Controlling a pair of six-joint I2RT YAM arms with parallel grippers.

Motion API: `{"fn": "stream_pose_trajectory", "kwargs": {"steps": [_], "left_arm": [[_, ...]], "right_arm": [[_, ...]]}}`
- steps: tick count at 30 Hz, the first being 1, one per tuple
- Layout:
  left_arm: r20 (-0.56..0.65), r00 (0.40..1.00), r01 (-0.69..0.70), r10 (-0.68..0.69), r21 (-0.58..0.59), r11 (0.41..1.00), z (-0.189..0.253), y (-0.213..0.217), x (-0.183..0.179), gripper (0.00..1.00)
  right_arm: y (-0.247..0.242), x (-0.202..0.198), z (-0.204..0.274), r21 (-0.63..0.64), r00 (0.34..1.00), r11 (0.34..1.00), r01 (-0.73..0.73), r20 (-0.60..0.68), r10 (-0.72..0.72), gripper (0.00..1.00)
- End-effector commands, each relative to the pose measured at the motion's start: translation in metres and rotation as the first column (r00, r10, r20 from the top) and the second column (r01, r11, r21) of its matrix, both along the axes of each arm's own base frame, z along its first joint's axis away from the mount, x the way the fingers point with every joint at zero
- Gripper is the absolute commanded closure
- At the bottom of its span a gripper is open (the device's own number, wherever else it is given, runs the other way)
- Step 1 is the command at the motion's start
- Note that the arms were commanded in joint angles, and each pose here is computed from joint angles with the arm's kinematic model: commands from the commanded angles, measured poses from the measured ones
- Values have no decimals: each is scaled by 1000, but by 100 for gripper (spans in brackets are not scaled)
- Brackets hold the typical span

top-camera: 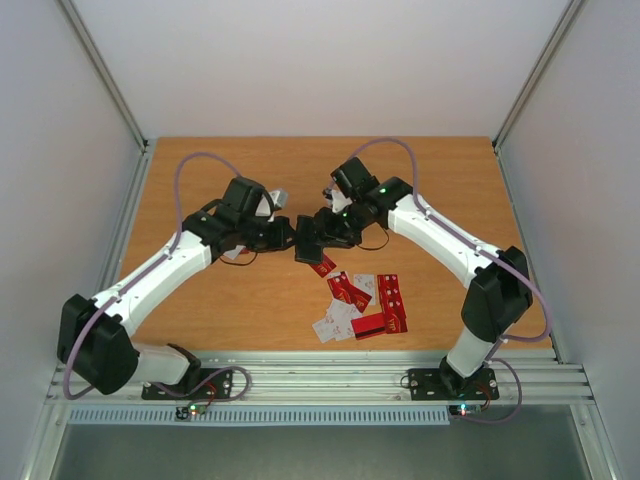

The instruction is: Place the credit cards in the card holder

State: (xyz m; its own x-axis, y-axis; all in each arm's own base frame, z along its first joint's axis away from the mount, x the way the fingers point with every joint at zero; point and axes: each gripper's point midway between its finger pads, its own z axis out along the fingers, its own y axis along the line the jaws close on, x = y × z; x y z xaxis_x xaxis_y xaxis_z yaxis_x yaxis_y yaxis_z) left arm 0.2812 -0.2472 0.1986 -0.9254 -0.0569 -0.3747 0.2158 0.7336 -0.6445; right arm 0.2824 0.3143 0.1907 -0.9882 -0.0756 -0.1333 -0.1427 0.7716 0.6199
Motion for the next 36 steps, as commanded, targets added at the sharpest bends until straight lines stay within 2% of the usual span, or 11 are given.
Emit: {"fn": "stream_pose_trajectory", "kwargs": {"steps": [1,13,23,36], "left_arm": [[32,999,23,-23,-4,1000,15,-11,0,100],[74,996,57,-54,-39,998,34,-19,-6,100],[100,994,57,-52,-50,997,41,-18,-6,100],[112,993,24,-22,-16,1000,39,-8,-8,100]], "right_arm": [[-5,0,-2,-62,1000,998,-13,20,15,54],[-11,0,-15,-121,1000,992,-16,6,16,69],[-14,-1,-23,-155,1000,988,-23,-18,20,98],[-42,-6,-37,-287,1000,958,-14,7,17,99]]}}
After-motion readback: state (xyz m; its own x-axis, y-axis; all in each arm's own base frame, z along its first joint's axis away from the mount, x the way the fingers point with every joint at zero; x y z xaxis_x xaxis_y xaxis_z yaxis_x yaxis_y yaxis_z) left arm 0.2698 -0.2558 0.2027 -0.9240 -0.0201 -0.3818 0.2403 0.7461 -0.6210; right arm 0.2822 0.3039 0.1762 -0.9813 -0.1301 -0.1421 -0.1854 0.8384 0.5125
